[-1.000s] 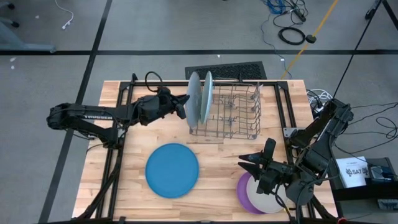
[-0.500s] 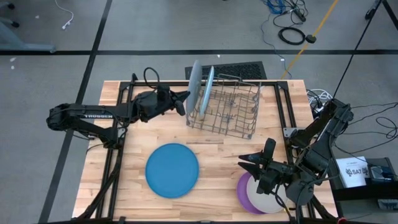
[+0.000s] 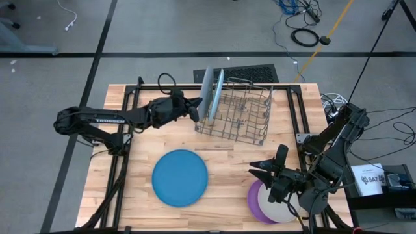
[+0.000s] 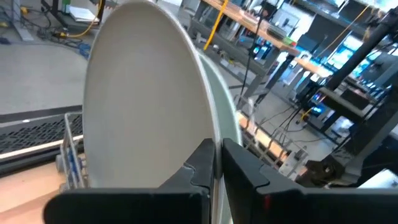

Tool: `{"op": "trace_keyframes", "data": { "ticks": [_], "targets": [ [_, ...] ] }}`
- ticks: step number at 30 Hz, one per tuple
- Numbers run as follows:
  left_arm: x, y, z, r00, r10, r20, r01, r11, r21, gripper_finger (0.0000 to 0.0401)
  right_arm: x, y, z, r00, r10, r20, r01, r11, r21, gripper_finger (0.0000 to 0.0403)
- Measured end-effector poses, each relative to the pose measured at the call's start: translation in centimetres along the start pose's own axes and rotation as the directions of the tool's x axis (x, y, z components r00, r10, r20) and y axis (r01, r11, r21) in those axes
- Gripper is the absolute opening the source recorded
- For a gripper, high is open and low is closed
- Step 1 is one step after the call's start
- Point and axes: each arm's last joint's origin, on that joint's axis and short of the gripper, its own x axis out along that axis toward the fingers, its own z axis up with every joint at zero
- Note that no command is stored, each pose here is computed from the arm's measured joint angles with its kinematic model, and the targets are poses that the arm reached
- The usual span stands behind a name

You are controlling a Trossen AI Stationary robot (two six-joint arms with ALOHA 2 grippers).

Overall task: Sort dishes
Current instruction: Put the gray plate into the dish rack

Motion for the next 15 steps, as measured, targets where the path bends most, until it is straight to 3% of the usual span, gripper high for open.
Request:
{"op": "trace_keyframes", "data": {
  "ticks": [15],
  "targets": [
    [0.08, 0.11, -0.89, 0.998, 0.010, -0.068, -0.010, 1.000, 0.003, 0.0029, 0.00, 0.00, 0.00, 1.000, 0.000, 0.000, 0.000, 1.000, 0.003, 0.0109]
  ]
}}
